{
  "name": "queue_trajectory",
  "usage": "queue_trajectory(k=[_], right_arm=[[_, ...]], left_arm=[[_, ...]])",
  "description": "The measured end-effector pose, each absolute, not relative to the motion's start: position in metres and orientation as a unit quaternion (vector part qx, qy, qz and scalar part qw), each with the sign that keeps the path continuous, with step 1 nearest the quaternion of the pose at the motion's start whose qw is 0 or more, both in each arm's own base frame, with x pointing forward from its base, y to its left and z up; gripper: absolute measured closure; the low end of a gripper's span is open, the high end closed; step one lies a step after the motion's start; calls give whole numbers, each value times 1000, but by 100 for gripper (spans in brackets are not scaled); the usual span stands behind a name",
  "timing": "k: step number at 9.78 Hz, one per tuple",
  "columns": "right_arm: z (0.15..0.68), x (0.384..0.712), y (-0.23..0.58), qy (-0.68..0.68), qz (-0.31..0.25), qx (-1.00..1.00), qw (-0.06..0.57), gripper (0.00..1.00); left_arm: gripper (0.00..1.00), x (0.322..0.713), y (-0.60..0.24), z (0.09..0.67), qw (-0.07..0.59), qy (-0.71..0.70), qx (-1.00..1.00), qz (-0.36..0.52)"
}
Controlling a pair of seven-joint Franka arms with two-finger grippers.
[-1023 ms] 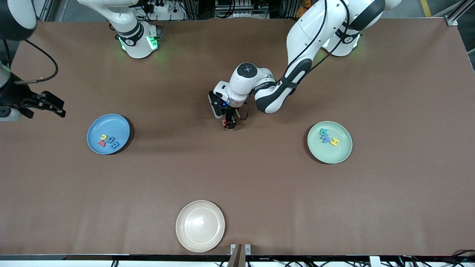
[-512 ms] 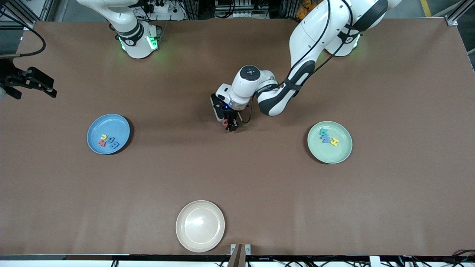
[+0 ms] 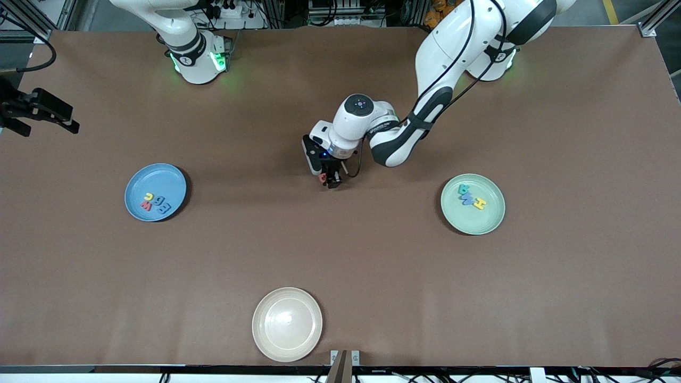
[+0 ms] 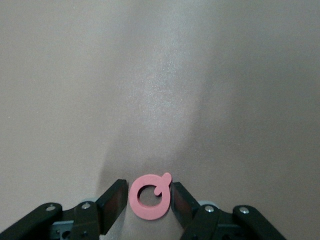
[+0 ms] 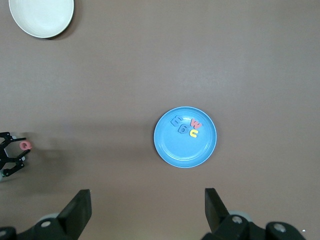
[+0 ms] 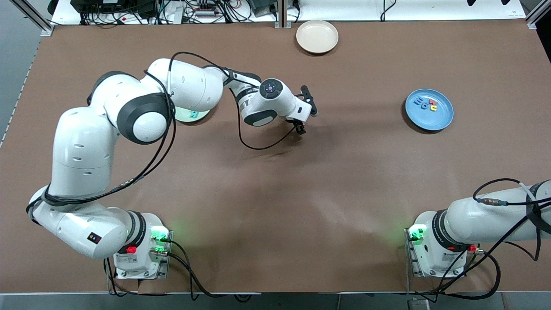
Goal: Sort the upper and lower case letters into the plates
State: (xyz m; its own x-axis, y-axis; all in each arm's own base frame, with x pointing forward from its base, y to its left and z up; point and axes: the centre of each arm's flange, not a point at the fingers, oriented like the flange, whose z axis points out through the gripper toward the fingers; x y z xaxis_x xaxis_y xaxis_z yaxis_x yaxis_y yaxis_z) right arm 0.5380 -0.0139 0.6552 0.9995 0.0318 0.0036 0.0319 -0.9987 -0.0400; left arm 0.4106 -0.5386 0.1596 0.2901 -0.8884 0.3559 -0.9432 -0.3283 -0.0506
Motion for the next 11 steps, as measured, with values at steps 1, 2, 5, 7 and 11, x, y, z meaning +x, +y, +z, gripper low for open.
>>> queue_trajectory(k=[1, 2, 5, 7, 11], right_arm=[[655, 538, -13, -17, -1, -1000, 20, 0], [655, 538, -12, -18, -1, -1000, 16, 0], [656, 538, -5, -25, 0, -1000, 7, 0], [657, 537, -8, -23, 0, -1000, 5, 0], [658, 537, -10, -21, 1, -1000, -1, 0]], left_arm=[[57, 410, -539, 160, 85, -574, 798, 162], [59, 408, -541, 163, 85, -576, 797, 164], [62, 407, -543, 165, 86, -576, 796, 165], [62, 407, -543, 165, 86, -574, 797, 165], [64, 421, -531, 167, 83, -562, 807, 160]])
